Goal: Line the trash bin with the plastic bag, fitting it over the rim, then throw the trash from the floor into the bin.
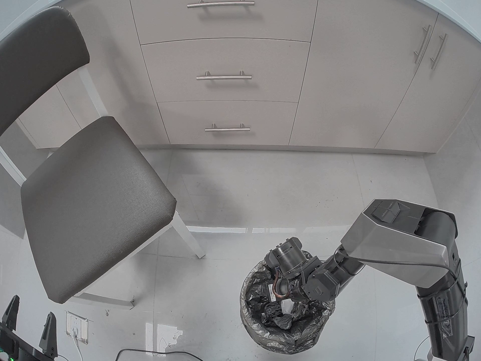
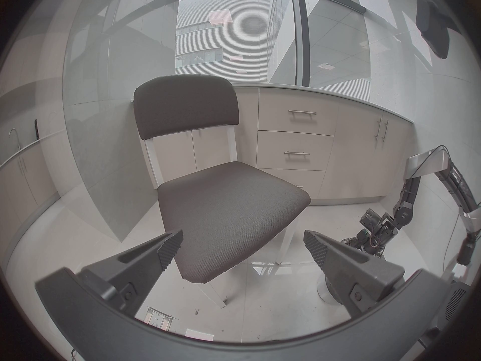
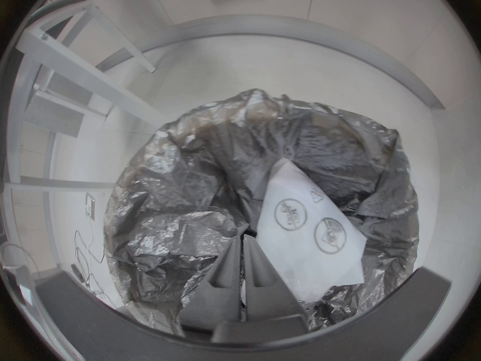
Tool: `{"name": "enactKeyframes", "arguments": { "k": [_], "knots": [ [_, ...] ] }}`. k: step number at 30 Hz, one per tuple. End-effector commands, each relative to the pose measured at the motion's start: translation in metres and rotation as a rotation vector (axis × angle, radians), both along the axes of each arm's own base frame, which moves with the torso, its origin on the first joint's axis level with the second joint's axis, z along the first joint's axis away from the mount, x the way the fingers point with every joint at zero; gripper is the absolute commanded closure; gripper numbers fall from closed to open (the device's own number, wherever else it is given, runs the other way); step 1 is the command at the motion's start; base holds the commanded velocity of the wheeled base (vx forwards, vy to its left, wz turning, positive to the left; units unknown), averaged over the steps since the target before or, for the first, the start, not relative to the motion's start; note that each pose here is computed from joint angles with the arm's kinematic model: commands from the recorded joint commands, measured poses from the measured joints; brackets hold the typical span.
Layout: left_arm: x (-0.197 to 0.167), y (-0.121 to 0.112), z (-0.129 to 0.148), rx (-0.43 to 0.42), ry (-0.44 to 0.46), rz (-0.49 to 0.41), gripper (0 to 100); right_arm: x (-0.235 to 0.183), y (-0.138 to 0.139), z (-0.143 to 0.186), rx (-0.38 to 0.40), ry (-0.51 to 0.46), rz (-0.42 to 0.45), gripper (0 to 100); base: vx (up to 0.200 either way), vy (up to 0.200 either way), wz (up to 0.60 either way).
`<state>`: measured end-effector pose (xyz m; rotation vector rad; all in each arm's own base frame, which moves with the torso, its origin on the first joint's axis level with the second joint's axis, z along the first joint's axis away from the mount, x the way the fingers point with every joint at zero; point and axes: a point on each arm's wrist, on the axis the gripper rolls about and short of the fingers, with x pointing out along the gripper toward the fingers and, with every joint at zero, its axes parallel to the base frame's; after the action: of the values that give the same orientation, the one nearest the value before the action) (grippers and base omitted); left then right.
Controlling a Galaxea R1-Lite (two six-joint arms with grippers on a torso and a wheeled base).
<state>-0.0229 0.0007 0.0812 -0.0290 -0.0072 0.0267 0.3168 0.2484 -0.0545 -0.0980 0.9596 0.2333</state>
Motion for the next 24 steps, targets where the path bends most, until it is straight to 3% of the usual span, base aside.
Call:
{"name": "enactKeyframes", "arguments": {
  "k": [1,11,19,24],
  "knots": [
    [0.0,0.0,-0.005,0.0,0.004,0.001,0,0.007,0.0,0.004,0.018,-0.005,0.031,100,0.0,0.0,0.0],
    [0.0,0.0,-0.005,0.0,0.004,0.001,0,0.033,-0.005,0.001,0.018,-0.023,0.047,100,0.0,0.0,0.0],
    [0.0,0.0,-0.005,0.0,0.004,0.001,0,0.05,-0.01,0.007,0.041,0.053,0.049,100,0.0,0.0,0.0],
    [0.0,0.0,-0.005,0.0,0.004,0.001,0,0.058,-0.008,0.009,0.006,0.117,0.043,100,0.0,0.0,0.0]
  ]
}}
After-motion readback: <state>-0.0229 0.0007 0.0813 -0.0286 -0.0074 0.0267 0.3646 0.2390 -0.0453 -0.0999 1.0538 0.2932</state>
